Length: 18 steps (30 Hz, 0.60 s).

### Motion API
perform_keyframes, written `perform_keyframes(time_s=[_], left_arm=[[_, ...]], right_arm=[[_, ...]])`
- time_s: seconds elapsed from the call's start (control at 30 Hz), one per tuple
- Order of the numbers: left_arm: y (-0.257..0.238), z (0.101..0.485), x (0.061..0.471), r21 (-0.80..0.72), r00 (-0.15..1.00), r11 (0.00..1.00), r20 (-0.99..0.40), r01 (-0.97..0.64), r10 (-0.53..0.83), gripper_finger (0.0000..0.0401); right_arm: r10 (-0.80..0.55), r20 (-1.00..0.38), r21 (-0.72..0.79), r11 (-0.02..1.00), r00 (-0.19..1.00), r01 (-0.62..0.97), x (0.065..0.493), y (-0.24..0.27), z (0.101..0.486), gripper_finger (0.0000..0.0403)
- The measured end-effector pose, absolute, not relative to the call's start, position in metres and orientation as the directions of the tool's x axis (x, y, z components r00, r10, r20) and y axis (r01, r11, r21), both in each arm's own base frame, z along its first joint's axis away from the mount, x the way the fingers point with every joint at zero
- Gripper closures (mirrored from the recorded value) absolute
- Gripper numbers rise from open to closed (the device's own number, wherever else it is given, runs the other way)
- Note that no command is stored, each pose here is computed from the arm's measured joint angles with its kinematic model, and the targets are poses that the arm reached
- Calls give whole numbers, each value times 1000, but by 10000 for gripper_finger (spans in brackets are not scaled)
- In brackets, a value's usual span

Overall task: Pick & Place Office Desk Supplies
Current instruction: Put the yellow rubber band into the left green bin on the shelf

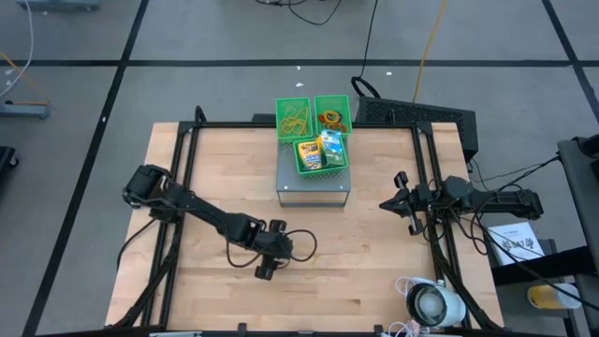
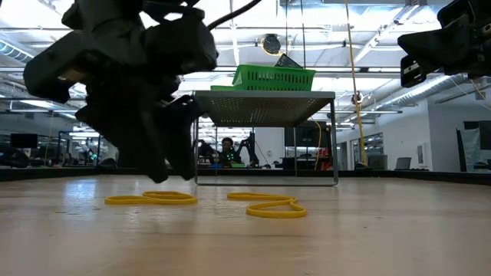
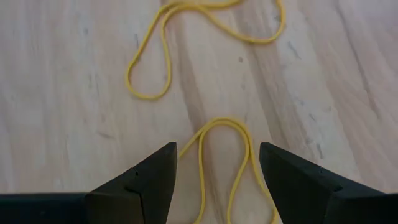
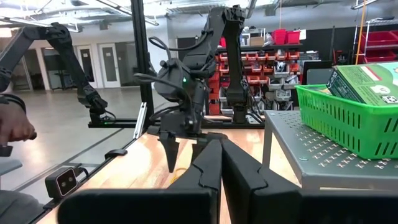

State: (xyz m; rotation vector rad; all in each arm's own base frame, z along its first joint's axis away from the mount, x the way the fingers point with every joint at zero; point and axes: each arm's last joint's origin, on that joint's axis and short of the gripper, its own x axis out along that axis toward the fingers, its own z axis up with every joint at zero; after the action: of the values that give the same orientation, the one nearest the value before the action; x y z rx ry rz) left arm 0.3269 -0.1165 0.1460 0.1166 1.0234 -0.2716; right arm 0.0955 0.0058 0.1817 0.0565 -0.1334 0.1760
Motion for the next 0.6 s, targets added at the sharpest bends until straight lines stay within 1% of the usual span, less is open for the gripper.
perform_keyframes(time_s=[0.2, 0.37, 0.43, 0.6], left_arm=[[-118, 145, 324, -38, 474, 970, -868, 240, -151, 162], [-115, 145, 325, 27, 503, 991, -863, 130, -42, 162], [-114, 144, 324, 24, 498, 993, -866, 118, -38, 162], [-121, 144, 320, -4, 476, 989, -876, 148, -75, 162]], right_arm=[[171, 137, 44, 983, 976, -179, 96, 6, 182, 403], [171, 137, 44, 983, 976, -178, 96, 6, 182, 403], [171, 137, 44, 983, 976, -178, 96, 6, 182, 403], [171, 137, 44, 983, 976, -178, 96, 6, 182, 403]])
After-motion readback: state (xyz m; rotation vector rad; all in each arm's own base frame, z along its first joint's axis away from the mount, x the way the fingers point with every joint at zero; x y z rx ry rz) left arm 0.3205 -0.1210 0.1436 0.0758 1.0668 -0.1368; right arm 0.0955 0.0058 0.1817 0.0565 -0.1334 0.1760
